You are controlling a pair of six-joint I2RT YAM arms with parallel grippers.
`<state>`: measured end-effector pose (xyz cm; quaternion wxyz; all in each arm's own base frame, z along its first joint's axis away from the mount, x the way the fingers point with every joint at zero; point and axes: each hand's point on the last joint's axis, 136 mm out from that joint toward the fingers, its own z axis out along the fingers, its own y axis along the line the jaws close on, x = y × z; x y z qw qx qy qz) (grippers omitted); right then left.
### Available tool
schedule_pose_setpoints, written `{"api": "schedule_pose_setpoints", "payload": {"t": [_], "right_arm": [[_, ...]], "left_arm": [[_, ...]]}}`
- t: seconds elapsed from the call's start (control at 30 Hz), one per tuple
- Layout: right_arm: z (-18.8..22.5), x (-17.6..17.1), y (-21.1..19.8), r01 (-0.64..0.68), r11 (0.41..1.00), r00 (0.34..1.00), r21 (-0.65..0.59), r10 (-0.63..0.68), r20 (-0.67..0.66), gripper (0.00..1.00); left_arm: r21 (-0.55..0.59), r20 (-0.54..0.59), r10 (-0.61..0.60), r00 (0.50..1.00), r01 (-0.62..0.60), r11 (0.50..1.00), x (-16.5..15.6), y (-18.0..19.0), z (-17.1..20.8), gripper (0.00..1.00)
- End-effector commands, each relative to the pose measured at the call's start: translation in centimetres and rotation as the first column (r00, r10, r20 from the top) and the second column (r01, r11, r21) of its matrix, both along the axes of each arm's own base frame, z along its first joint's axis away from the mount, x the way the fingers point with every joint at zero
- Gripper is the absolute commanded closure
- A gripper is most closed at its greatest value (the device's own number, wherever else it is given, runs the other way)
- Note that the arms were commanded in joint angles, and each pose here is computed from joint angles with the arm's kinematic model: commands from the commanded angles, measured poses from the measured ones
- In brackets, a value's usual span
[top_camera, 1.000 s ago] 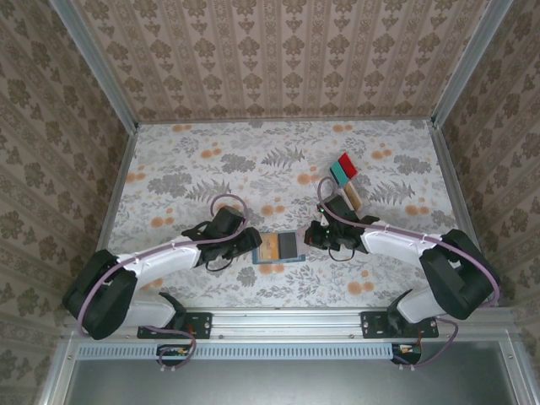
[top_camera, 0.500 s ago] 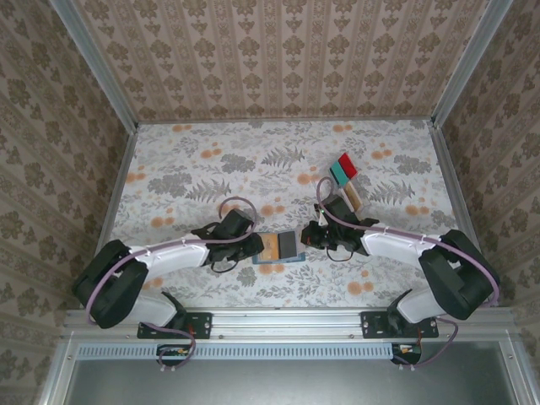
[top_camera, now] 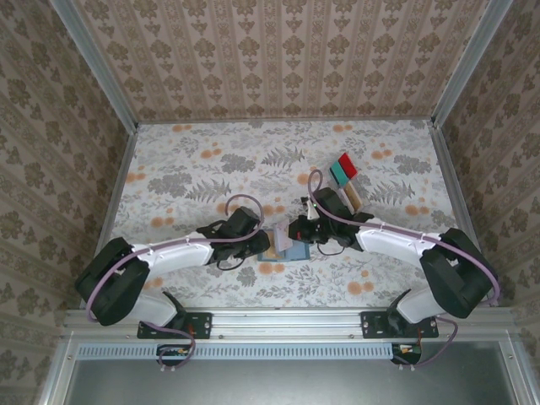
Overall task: Put the credit cards into the card holder
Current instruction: Turn over the card slot in the card holder, then insert the credit card into the card slot.
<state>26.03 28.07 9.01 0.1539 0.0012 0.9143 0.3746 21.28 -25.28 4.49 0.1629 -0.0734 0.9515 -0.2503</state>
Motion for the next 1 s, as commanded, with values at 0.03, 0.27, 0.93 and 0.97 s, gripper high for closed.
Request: {"api": "schedule_pose_setpoints", "payload": {"t": [0.03, 0.27, 0.93, 0.97], "right_arm": [[0.4, 0.2, 0.9, -0.012, 1.000, 1.000, 0.002, 0.012, 0.005, 0.97], [0.8, 0.5, -2.0, 0.074, 0.991, 0.996, -0.111, -0.067, 0.065, 0.98], [1.8, -0.2, -0.6, 0.104, 0.991, 0.992, 0.089, -0.110, 0.062, 1.00], [1.3, -0.3, -0.5, 0.109, 0.990, 0.992, 0.092, -0.114, 0.054, 1.00]], "left_arm": [[0.014, 0.042, 0.079, 0.996, -0.080, 0.997, 0.3, 1.4, 1.3, 0.57], [0.006, 0.075, 0.113, 0.991, -0.113, 0.994, -0.1, 2.9, 1.7, 0.46], [0.023, 0.035, 0.032, 0.999, -0.033, 0.999, 0.4, 0.7, 0.5, 0.51], [0.025, 0.030, 0.031, 0.999, -0.032, 0.999, 0.3, 0.6, 0.3, 0.51]]}}
